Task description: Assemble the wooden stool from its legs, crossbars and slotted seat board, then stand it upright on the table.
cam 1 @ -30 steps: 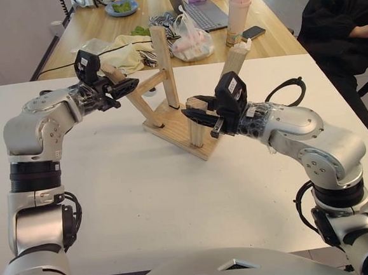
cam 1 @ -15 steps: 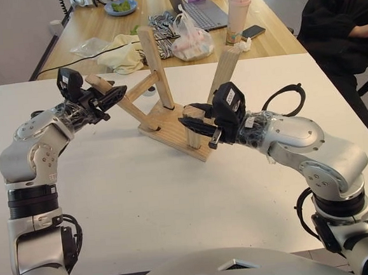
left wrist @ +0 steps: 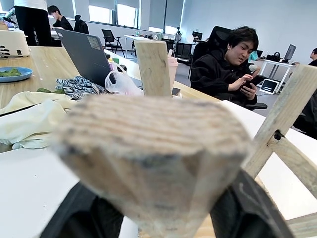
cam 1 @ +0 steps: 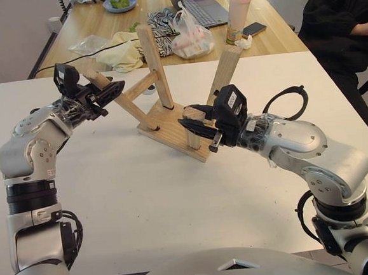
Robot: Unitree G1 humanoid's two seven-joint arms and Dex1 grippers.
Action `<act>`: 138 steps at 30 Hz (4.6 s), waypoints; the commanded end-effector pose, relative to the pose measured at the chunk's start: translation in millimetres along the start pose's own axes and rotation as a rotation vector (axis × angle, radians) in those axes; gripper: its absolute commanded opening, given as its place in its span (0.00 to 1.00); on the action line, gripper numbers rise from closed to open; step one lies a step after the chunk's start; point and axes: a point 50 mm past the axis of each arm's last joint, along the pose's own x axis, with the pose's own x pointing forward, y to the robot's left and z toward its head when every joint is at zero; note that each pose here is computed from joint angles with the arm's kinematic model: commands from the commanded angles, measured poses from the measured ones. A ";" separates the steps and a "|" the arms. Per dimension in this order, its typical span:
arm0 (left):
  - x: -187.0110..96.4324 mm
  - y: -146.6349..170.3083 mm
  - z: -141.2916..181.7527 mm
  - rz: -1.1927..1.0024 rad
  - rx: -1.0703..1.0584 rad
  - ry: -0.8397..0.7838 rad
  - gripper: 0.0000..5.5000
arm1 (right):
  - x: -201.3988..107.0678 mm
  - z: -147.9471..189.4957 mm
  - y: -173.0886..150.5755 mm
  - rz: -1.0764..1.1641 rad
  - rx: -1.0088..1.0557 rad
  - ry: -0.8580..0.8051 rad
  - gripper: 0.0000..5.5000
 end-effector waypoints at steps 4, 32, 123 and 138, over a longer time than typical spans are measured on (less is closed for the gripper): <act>11.0 17.4 25.9 0.128 0.102 0.025 0.37 | 3.3 -46.5 19.9 0.178 0.202 0.253 0.20; 0.0 -3.6 96.8 0.027 0.131 -0.097 0.60 | 1.1 -51.6 -30.6 0.085 0.118 0.286 0.20; -34.4 -107.2 -44.2 -0.208 -0.053 -0.033 0.43 | -94.7 -131.8 -135.4 -0.542 0.071 0.411 0.41; 4.0 -106.6 -14.9 0.125 0.098 -0.269 0.03 | -86.7 -21.9 -68.0 -0.163 0.585 -0.327 0.79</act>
